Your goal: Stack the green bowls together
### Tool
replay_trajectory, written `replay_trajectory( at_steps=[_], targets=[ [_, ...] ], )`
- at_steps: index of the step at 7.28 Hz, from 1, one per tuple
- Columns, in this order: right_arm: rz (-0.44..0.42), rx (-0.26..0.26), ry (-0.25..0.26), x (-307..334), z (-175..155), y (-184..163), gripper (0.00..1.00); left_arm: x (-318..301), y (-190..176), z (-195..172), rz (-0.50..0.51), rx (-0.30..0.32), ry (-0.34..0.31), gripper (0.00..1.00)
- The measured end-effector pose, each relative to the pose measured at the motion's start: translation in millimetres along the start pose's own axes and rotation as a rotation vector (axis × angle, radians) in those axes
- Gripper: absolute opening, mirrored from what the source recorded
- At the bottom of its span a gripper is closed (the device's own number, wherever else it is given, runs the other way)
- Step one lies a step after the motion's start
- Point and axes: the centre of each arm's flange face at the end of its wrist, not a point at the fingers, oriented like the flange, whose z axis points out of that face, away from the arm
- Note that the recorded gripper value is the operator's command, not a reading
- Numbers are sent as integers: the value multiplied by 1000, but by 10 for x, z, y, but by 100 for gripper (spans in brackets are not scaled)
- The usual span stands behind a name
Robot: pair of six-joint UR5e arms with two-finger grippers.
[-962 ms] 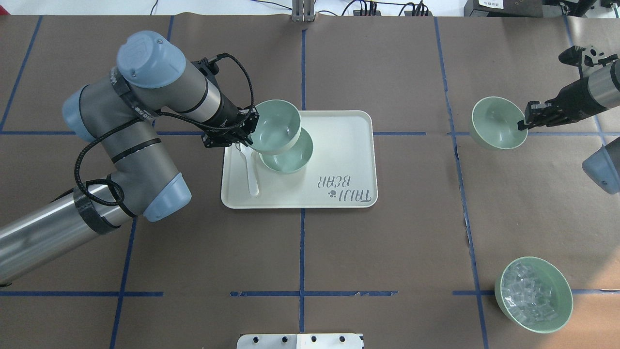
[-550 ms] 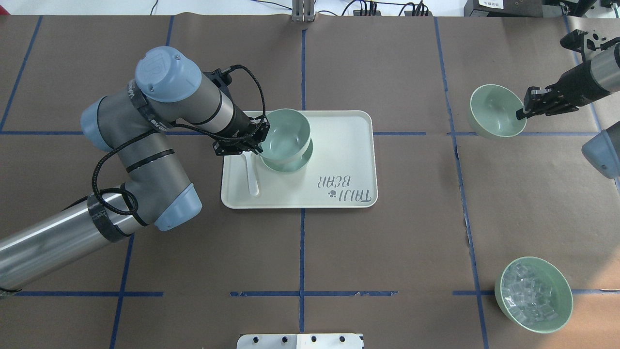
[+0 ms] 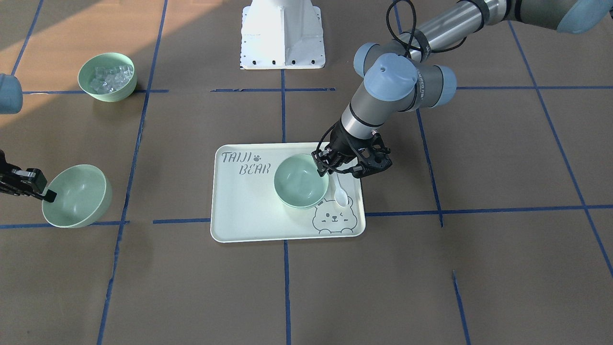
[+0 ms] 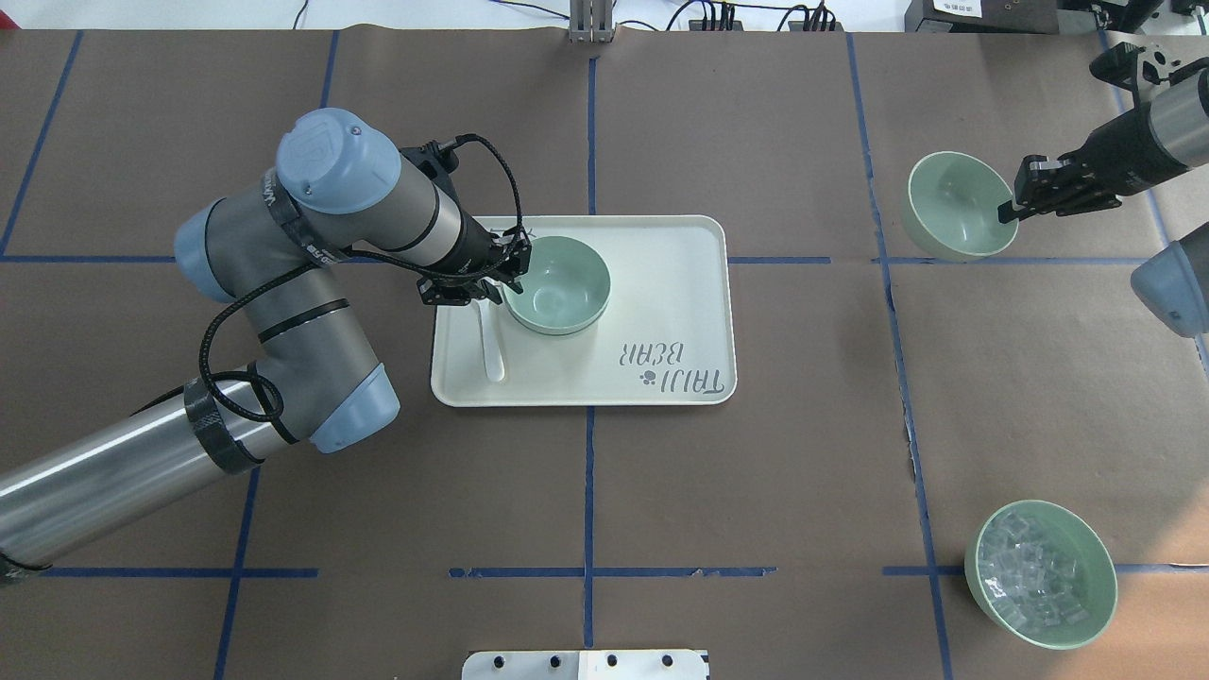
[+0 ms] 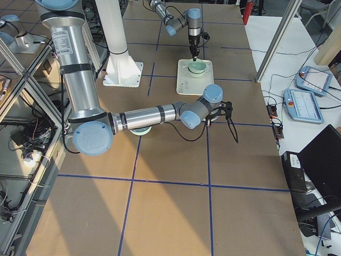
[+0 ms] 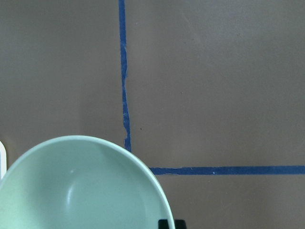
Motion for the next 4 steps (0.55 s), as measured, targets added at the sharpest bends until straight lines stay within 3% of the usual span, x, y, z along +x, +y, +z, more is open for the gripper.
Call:
replay_trajectory(
  at_steps=[2,4],
  targets=[
    [39,8,-33,-420,-48,-118,0,-32,-201,-150,12,20,6,100],
    [56,-17,-63,-1178,43,-183,0,-139,-541,-539,52,31,-21,100]
  ],
)
